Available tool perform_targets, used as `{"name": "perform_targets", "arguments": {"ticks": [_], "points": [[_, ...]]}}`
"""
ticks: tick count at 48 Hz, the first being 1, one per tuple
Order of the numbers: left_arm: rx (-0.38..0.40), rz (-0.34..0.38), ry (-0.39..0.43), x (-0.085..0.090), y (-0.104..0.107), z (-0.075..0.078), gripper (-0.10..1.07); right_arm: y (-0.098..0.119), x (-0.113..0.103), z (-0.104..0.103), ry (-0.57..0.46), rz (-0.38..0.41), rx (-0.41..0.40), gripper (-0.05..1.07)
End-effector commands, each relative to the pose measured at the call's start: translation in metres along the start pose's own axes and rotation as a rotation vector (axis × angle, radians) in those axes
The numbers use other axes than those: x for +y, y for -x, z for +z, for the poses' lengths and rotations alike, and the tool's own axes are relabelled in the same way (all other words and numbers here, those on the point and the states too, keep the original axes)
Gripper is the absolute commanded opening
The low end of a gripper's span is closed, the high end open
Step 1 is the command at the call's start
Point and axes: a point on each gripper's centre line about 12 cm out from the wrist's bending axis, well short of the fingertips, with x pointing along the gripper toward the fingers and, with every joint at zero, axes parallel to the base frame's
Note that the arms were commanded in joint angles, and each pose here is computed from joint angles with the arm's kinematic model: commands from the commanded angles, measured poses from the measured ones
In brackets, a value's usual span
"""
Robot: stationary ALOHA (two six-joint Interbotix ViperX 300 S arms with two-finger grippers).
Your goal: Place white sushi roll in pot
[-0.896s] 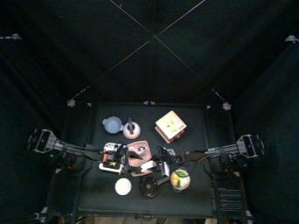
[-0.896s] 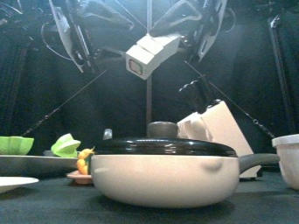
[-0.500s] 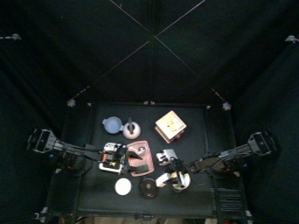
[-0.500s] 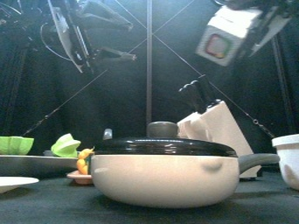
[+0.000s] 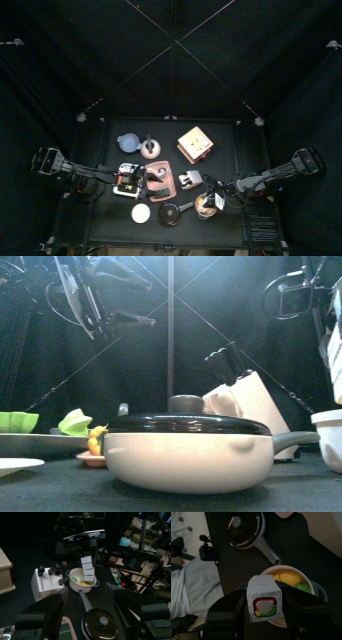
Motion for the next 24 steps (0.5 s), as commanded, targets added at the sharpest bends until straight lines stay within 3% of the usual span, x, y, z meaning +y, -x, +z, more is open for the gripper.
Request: {"name": "perform_targets", "arguments": {"ticks": [1,17,24], "points": [[-0.02,-0.007,-0.003,-0.0022,-0.0002,0.0063,0.95,0.0004,0.0031,0.0028,-0.013,0.004,0.001,0.68],[-0.019,-0.007,-0.001,-0.0021,-0.0004,0.0059,0.95,-0.0053,0.004,0.0009,-0.011,-0.006,0.02,0.7],[-0.02,-0.007,-0.001,-0.0022,-0.0004,0.006,0.95,-0.0046,0.0062,0.003,-0.009,-0.004,0.018,0.76]]}}
